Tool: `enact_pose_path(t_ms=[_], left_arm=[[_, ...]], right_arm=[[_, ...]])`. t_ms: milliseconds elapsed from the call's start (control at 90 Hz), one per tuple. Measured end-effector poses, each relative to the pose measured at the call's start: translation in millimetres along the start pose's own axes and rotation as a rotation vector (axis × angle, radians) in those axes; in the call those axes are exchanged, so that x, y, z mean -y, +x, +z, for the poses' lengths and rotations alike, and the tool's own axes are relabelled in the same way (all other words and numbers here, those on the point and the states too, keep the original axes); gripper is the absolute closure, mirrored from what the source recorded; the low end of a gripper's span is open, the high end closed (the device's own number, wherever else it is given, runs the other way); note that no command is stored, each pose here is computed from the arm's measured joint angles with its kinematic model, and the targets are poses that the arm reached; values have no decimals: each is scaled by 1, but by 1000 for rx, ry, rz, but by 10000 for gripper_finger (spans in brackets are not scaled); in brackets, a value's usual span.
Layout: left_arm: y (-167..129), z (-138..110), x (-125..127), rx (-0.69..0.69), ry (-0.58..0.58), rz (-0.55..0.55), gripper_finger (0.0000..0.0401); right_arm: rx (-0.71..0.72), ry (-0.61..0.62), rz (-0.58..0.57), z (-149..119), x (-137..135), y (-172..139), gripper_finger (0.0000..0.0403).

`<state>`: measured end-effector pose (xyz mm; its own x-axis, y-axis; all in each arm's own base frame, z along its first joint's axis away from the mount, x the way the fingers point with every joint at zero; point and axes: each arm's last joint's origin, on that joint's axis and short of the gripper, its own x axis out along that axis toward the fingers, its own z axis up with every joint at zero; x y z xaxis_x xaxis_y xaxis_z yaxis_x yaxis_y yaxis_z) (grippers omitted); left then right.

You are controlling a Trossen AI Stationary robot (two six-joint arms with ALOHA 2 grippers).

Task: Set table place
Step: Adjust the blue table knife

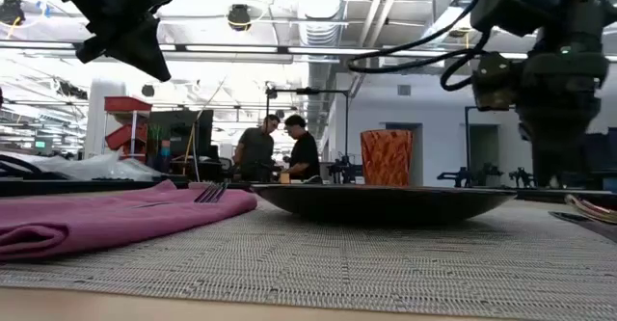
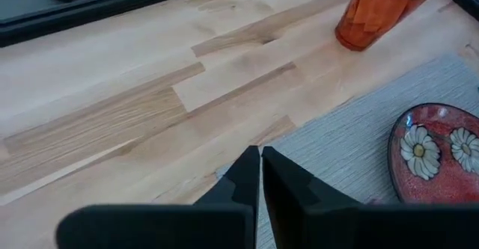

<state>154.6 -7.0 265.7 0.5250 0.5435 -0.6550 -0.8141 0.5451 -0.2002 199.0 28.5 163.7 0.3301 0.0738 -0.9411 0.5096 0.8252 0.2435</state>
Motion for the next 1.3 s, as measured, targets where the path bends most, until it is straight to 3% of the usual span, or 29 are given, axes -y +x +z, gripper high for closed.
enact_pose_path(t_ms=[278, 844, 1300], left_arm=[[0, 0, 0, 0, 0, 0, 401], [0, 0, 0, 0, -17, -1, 401], [0, 0, 0, 0, -16, -1, 401]], right_arm=[[-98, 38, -104, -3, 18, -1, 403], [-130, -8, -61, -9, 10, 0, 403], [-219, -73, -20, -3, 4, 29, 403]])
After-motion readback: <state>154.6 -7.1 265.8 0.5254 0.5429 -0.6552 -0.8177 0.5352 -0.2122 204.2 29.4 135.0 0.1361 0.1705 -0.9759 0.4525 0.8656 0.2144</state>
